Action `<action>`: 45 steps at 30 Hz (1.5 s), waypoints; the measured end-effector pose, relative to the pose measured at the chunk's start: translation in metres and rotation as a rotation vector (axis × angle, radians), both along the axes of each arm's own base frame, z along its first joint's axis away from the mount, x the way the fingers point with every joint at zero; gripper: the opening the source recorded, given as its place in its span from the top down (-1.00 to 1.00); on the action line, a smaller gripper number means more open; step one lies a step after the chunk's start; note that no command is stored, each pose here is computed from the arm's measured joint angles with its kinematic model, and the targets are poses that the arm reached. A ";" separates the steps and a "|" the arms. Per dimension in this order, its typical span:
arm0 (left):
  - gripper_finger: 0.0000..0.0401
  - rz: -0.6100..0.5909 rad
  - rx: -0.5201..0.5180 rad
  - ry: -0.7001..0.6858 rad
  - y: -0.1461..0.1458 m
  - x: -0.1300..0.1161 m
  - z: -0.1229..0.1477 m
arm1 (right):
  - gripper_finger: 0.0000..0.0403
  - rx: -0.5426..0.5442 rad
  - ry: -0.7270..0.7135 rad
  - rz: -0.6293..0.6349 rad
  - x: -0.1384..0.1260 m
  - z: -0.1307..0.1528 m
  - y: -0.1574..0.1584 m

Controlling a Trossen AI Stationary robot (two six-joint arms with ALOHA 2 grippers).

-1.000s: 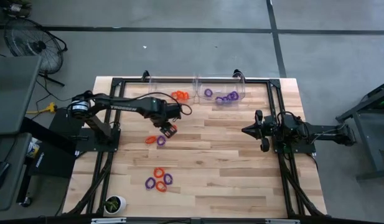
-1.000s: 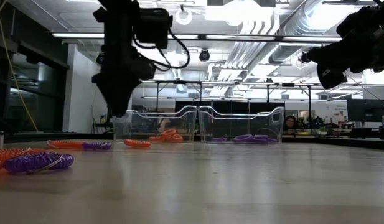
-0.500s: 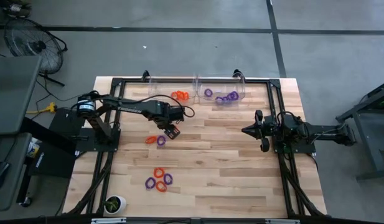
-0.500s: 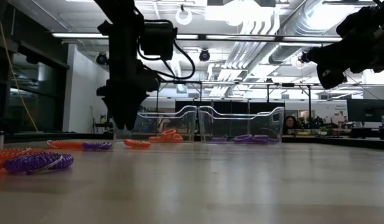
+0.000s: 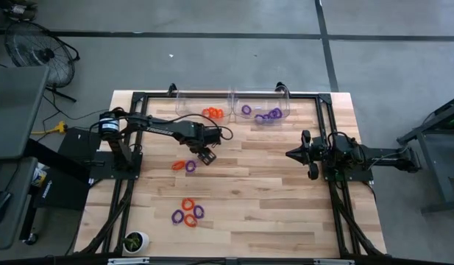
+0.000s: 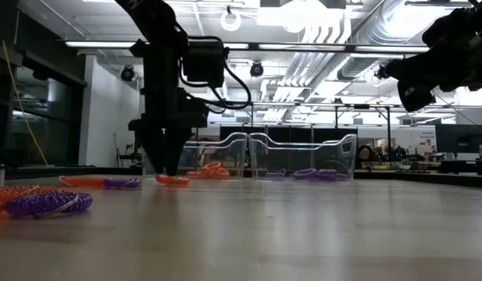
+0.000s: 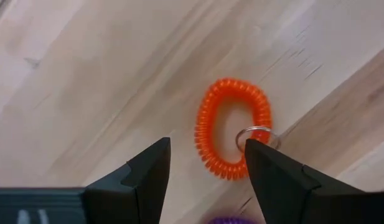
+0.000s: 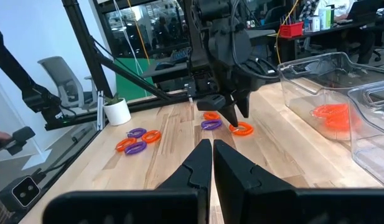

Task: Sort spring keychains
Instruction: Put the orange spring keychain into the left transparent bin

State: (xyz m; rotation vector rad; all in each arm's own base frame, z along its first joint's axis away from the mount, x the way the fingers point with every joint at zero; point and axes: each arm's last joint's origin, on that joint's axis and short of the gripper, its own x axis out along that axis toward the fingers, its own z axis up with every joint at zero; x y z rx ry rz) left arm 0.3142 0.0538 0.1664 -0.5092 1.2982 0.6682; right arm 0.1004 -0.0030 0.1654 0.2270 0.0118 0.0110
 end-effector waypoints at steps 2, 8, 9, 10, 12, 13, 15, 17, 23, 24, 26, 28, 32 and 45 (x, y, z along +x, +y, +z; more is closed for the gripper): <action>-0.01 0.000 0.001 -0.002 0.000 0.002 -0.002 | 0.94 0.000 0.000 0.000 0.000 0.000 0.000; -0.01 0.001 -0.005 0.042 0.001 0.004 -0.015 | 0.94 0.000 0.000 0.000 0.000 0.000 0.000; -0.01 0.001 -0.005 0.045 0.001 0.005 -0.016 | 0.94 0.000 -0.001 0.000 0.000 0.000 0.000; -0.01 0.000 -0.007 0.047 0.001 0.005 -0.017 | 0.94 0.000 -0.001 0.000 0.000 0.000 0.000; -0.01 -0.001 -0.012 0.048 0.001 0.005 -0.017 | 0.94 0.000 -0.001 0.000 0.000 0.000 0.000; -0.01 -0.001 -0.014 0.048 0.001 0.005 -0.017 | 0.94 0.000 0.000 0.000 0.000 0.000 0.000; -0.01 -0.002 -0.017 0.048 0.001 0.005 -0.017 | 0.94 0.000 -0.001 0.000 0.000 0.000 0.000; -0.01 -0.003 -0.020 0.048 0.001 0.005 -0.018 | 0.94 0.000 0.000 0.000 0.000 0.000 0.000; 0.15 -0.006 -0.040 0.042 0.000 0.005 -0.018 | 0.94 0.000 -0.001 0.000 0.000 0.000 0.000; 0.21 -0.007 -0.045 0.041 0.000 0.005 -0.018 | 0.94 0.000 -0.001 0.000 0.000 0.000 0.000; 0.33 -0.008 -0.052 0.039 0.000 0.006 -0.018 | 0.94 0.000 0.000 0.000 0.000 0.000 0.000; 0.45 -0.010 -0.059 0.036 -0.001 0.006 -0.018 | 0.94 0.000 -0.001 0.000 0.000 0.000 0.000; 0.70 -0.017 -0.069 0.036 -0.001 0.006 -0.019 | 0.94 0.000 -0.001 0.000 0.000 0.000 0.000; 0.98 -0.046 -0.073 0.042 -0.002 0.005 -0.016 | 0.94 0.000 -0.001 0.000 0.000 0.000 0.000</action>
